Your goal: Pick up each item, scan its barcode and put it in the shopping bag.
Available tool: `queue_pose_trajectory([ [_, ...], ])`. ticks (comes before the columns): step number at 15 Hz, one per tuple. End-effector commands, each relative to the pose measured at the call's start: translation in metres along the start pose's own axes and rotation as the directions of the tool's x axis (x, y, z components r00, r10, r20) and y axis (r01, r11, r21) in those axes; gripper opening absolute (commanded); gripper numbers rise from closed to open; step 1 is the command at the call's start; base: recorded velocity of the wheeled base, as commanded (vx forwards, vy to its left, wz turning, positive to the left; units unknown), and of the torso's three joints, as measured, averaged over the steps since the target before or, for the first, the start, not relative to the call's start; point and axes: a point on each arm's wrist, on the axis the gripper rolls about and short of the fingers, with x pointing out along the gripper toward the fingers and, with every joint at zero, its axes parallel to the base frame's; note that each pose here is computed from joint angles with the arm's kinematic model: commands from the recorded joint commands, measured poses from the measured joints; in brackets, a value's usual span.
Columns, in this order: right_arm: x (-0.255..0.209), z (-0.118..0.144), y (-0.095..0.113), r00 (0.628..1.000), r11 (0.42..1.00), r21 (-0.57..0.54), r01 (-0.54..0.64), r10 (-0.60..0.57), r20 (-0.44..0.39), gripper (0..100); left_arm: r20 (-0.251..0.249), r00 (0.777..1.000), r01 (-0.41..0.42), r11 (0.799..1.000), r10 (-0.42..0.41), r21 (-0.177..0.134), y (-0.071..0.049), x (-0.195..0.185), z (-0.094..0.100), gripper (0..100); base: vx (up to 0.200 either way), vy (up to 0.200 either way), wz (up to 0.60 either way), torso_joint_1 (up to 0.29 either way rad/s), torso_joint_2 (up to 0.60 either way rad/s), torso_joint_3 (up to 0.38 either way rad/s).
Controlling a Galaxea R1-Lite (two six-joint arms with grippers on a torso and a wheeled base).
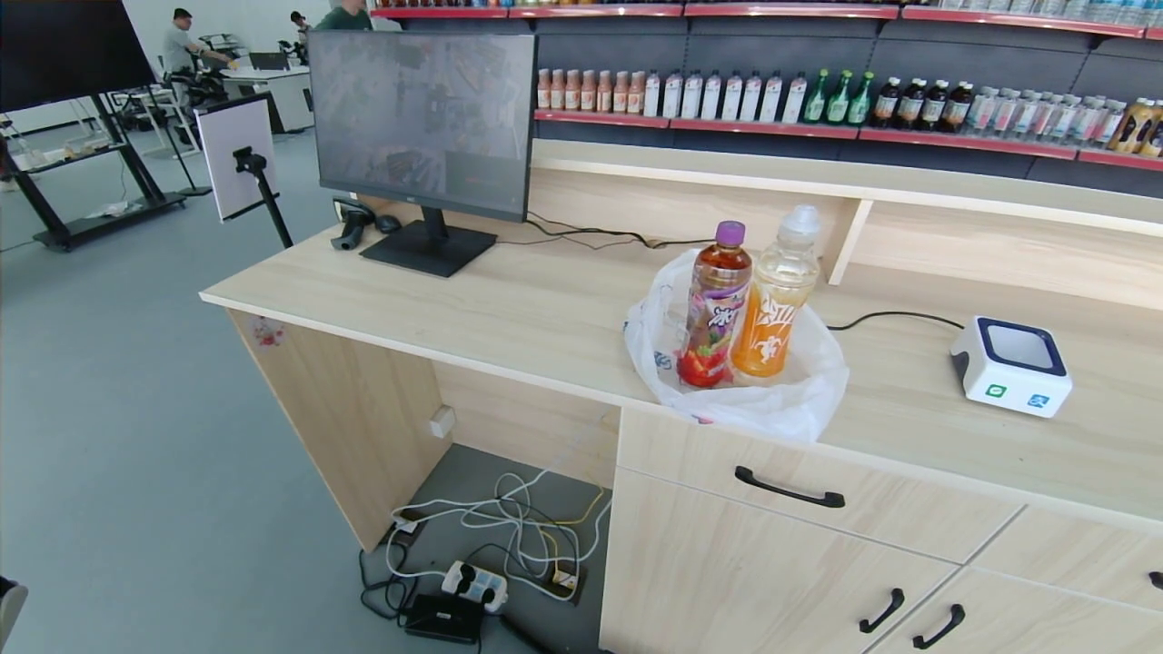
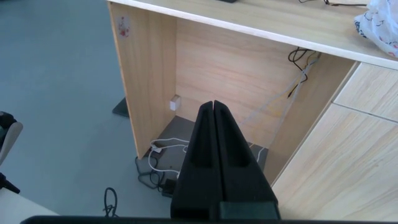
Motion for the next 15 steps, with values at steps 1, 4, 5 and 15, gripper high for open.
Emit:
queue_pose_trajectory([
  [1, 0.0001, -0.0001, 0.0000, 1.000, 1.000, 0.000, -0.001, 0.001, -0.002, 100, -0.001, 1.000, -0.001, 1.000, 0.001, 0.001, 0.0000, 0.0001, 0.0001, 0, 0.000, 0.000, -0.60, 0.002, 0.00, -0.002],
  [4, 0.0001, -0.0001, 0.0000, 1.000, 1.000, 0.003, 0.001, -0.001, -0.002, 100, -0.004, 1.000, -0.001, 1.000, 0.001, 0.002, 0.0000, 0.0001, -0.0003, 0, 0.000, 0.000, -0.60, 0.009, 0.00, 0.004],
  [5, 0.0001, 0.0001, 0.0000, 1.000, 1.000, 0.005, 0.001, -0.001, 0.000, 100, -0.006, 1.000, -0.001, 1.000, 0.001, 0.003, 0.0000, 0.0001, -0.0004, 0, 0.000, 0.000, -0.60, 0.007, 0.00, 0.007],
  [15, 0.0001, -0.0001, -0.0001, 1.000, 1.000, -0.017, 0.002, -0.002, -0.002, 100, -0.009, 1.000, 0.001, 1.000, -0.001, 0.010, 0.0000, 0.0000, -0.0009, 0, 0.120, -0.120, -0.06, -0.001, 0.00, 0.002],
])
